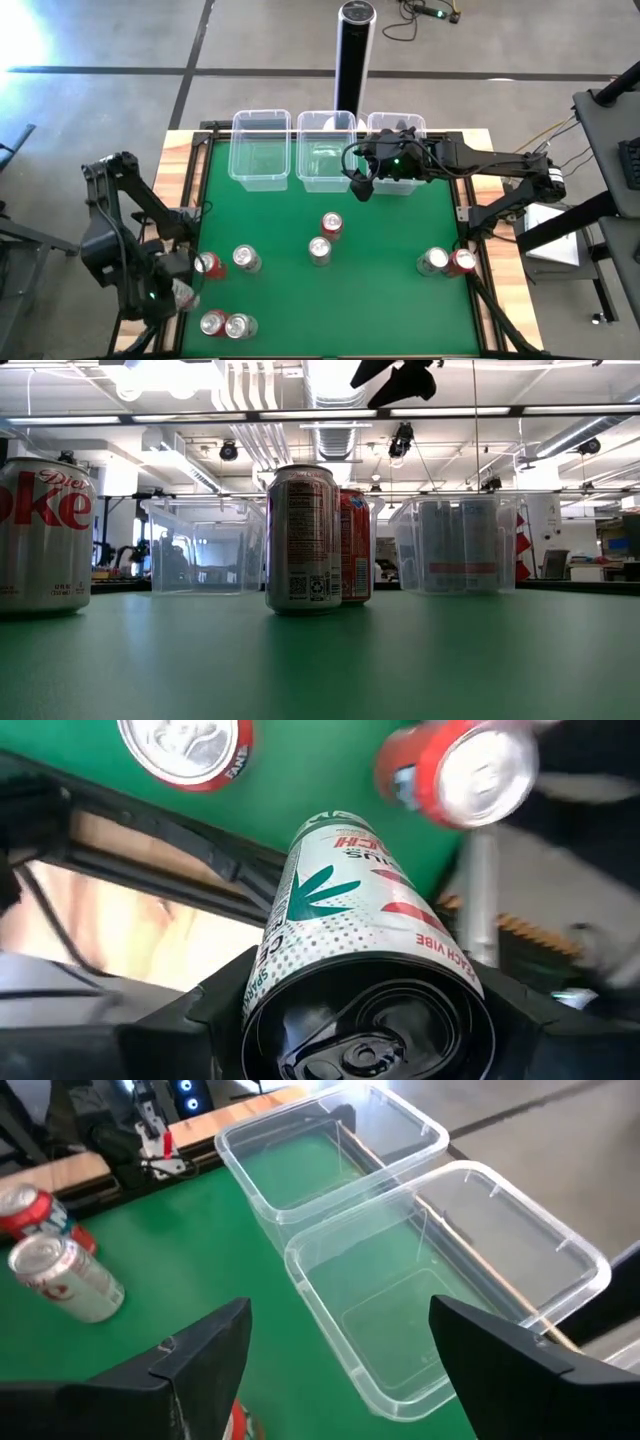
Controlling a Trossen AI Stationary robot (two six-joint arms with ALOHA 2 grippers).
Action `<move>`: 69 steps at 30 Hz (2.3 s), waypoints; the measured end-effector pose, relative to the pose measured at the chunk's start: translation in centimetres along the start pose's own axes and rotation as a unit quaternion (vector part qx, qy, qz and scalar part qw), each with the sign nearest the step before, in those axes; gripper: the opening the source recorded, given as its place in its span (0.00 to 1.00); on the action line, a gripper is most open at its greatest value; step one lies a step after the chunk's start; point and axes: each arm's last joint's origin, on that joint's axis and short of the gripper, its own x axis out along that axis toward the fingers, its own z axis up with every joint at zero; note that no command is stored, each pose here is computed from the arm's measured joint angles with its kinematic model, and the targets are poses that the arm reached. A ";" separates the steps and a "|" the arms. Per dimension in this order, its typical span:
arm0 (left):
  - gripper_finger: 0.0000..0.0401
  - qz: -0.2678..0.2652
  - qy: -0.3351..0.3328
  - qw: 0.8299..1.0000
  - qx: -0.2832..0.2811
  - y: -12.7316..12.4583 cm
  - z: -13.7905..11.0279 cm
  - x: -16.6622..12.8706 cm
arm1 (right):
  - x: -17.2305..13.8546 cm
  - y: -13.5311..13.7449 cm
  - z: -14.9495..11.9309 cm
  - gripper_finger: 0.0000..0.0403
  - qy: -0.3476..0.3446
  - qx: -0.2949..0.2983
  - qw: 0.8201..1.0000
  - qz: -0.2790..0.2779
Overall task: Sort soda cans
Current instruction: Put the white/black soda can into the right transparent bin
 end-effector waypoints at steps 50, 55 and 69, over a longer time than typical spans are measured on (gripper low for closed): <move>0.59 0.173 -0.430 0.825 0.322 -6.2 28.6 -8.2 | -14.0 1.4 -1.1 0.67 0.064 -0.042 0.994 0.084; 0.59 0.160 -0.383 0.857 0.306 -8.0 28.3 -5.3 | -14.5 2.2 -2.7 0.67 0.107 -0.051 0.989 0.091; 0.59 0.135 -0.208 0.937 0.248 -12.4 28.9 5.4 | -12.2 12.0 -8.2 0.67 0.168 -0.173 0.964 0.110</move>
